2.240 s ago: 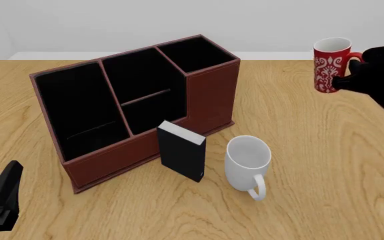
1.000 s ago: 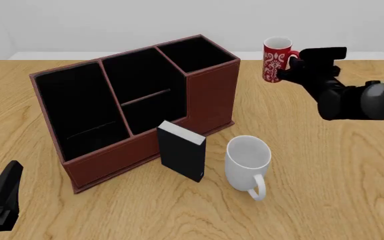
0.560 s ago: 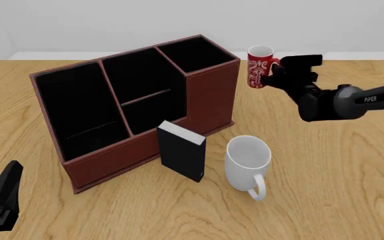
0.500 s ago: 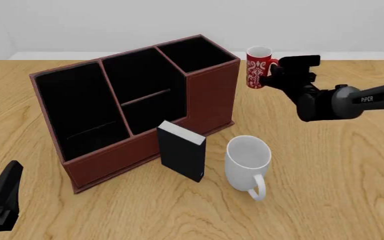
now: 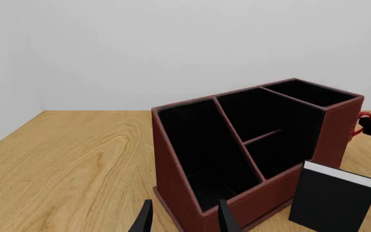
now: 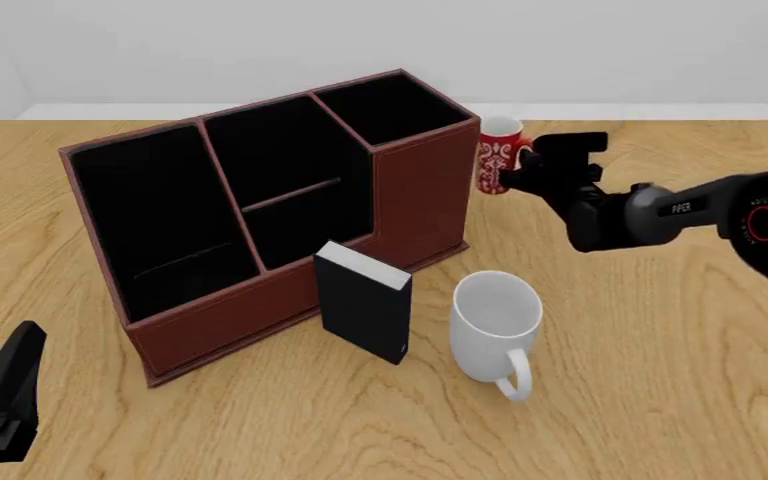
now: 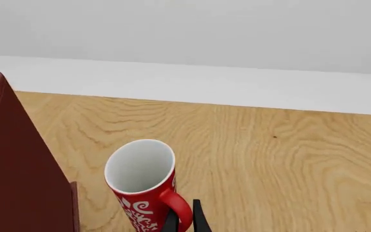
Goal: Pick up the red mug and place it to the right of the caddy.
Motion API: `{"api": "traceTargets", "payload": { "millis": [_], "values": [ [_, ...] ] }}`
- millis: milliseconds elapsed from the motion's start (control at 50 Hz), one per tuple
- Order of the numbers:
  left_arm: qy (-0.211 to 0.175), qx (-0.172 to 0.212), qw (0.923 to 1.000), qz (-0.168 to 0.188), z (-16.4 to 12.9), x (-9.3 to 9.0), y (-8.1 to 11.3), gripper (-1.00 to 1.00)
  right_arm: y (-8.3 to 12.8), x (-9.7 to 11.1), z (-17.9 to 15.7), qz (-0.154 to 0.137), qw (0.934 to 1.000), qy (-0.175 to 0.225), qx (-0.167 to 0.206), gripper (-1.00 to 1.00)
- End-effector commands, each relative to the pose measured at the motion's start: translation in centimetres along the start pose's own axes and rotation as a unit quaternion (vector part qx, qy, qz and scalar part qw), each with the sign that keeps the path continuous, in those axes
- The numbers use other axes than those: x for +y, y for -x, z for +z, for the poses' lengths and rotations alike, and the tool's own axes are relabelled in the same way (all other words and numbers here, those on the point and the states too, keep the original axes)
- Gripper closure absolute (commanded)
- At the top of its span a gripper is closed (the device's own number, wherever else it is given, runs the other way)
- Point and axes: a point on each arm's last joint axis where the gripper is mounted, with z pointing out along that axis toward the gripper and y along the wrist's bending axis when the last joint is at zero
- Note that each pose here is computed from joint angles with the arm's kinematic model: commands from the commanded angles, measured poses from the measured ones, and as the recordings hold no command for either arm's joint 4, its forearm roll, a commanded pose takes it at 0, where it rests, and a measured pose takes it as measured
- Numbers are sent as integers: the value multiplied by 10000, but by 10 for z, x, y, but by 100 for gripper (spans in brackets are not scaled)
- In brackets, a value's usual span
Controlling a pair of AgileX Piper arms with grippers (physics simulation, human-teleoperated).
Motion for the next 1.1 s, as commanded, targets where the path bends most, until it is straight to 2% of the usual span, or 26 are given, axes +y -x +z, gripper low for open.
{"api": "traceTargets", "payload": {
  "millis": [20, 160, 320, 380, 720, 1100],
  "values": [
    [0, 0, 10000, 0, 0, 0, 0, -100, -14, 11, 11, 135, 9999, 97, 37, 100],
    [0, 0, 10000, 0, 0, 0, 0, -100, -24, 17, 15, 174, 9997, 154, 89, 100],
    [0, 0, 10000, 0, 0, 0, 0, -100, -38, 14, 18, 215, 9995, 123, 189, 100],
    [0, 0, 10000, 0, 0, 0, 0, -100, -50, 14, 19, 259, 9992, 117, 281, 100],
    [0, 0, 10000, 0, 0, 0, 0, -100, -73, 11, 13, 243, 9982, 83, 549, 100],
    [0, 0, 10000, 0, 0, 0, 0, -100, -83, 1, -8, 180, 9972, -16, 721, 100]
  ]
}}
